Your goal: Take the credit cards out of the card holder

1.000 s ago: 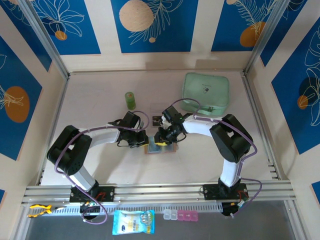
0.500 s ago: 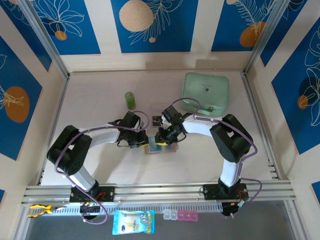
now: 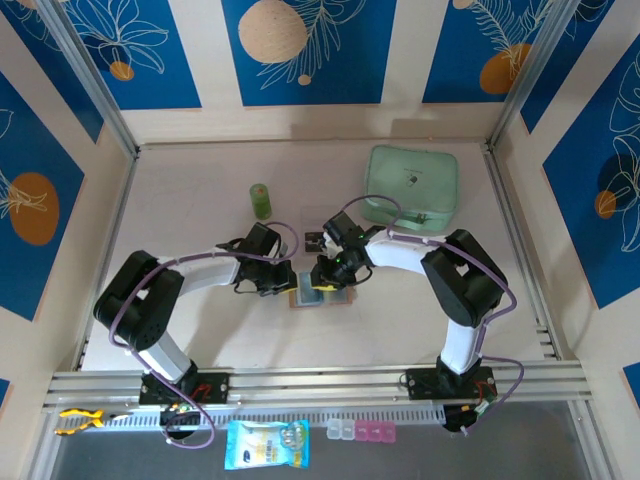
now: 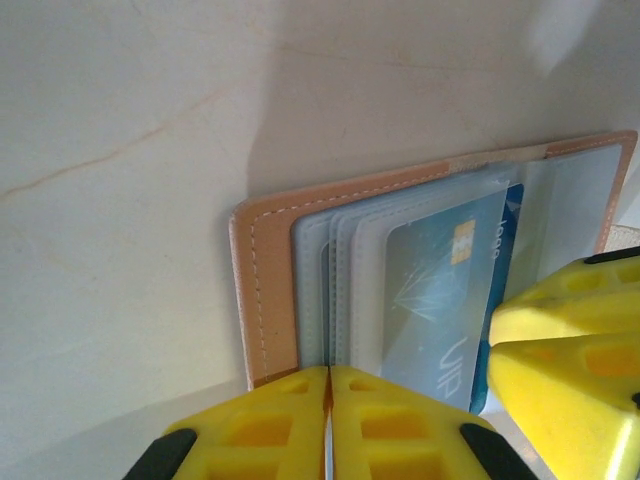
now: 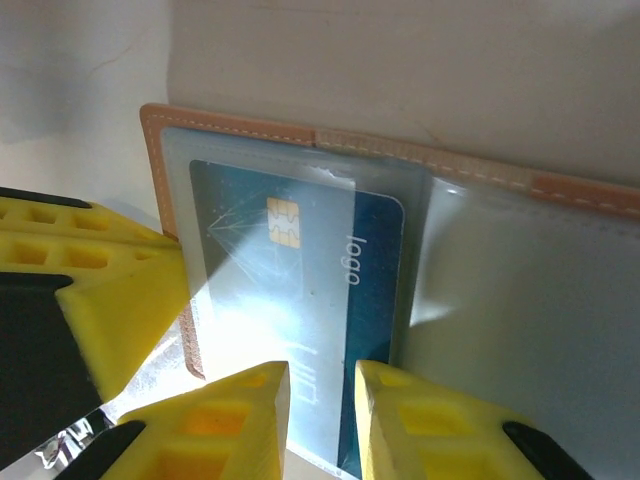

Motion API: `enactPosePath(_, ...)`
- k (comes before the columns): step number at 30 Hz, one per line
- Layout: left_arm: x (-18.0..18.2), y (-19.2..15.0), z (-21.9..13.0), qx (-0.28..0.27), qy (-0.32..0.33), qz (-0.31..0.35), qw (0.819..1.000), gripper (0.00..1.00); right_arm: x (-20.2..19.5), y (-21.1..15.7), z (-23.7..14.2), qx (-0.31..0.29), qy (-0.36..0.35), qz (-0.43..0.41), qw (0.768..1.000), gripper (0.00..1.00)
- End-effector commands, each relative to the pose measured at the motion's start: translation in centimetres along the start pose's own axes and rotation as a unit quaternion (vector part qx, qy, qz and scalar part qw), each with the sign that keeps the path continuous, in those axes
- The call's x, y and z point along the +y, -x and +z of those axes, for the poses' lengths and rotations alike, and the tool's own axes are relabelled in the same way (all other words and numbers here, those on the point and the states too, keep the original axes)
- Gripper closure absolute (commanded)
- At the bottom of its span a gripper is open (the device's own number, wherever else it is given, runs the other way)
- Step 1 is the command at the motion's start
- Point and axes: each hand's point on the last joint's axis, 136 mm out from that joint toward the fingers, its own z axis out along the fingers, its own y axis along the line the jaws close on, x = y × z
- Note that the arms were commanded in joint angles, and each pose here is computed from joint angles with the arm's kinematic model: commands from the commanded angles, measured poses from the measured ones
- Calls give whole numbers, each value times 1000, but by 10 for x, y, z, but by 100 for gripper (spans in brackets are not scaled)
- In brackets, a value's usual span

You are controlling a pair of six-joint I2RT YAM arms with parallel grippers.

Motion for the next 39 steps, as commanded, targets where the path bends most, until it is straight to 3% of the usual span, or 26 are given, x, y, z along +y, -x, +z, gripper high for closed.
enactPosePath(1, 8, 0, -5, 3, 22, 0, 1000, 89, 2, 0, -12, -7, -15, -12, 1000, 74)
enactPosePath(14, -15, 5, -21, -6, 4, 16, 1000, 90, 9, 2, -20, -19, -8, -20, 1000, 74)
enactPosePath(25, -40, -1, -7, 12, -11, 39, 999, 93, 4, 3, -32, -34, 22, 3, 999, 74)
enactPosePath(39, -18, -10, 14, 32, 24, 31, 999, 100, 1, 3, -28, -26, 62, 16, 998, 74)
